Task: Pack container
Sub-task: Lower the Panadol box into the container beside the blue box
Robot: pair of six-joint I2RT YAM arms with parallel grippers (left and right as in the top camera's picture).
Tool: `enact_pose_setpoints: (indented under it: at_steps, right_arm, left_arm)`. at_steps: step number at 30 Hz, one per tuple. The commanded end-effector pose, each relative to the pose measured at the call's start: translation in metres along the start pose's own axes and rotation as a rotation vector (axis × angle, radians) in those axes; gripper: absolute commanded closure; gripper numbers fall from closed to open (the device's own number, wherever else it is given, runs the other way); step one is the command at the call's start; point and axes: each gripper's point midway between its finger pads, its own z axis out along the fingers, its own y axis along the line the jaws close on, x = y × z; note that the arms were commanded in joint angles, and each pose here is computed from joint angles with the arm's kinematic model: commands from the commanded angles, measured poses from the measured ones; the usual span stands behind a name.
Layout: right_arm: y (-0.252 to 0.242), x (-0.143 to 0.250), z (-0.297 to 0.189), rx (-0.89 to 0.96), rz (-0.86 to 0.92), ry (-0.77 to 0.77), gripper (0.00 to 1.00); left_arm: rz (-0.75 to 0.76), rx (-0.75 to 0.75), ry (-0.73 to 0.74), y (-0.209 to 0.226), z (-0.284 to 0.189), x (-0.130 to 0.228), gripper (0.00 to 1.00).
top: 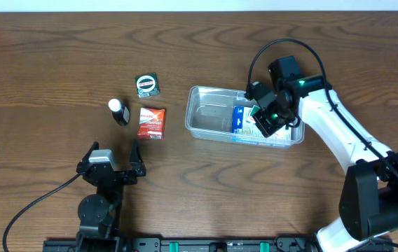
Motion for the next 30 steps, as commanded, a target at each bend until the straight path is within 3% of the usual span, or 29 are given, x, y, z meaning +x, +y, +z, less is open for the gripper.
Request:
enact_pose_setpoints:
  at_steps: [1, 30]
  right_arm:
    - [0.004, 0.004, 0.004, 0.004, -0.001, 0.016, 0.99]
    - [-0.023, 0.026, 0.014, 0.152, -0.046, 0.092, 0.99]
  left_arm:
    - [-0.001, -0.015, 0.047, 0.004, 0.001, 0.017, 0.02]
    - [-0.001, -0.015, 0.047, 0.004, 0.001, 0.017, 0.02]
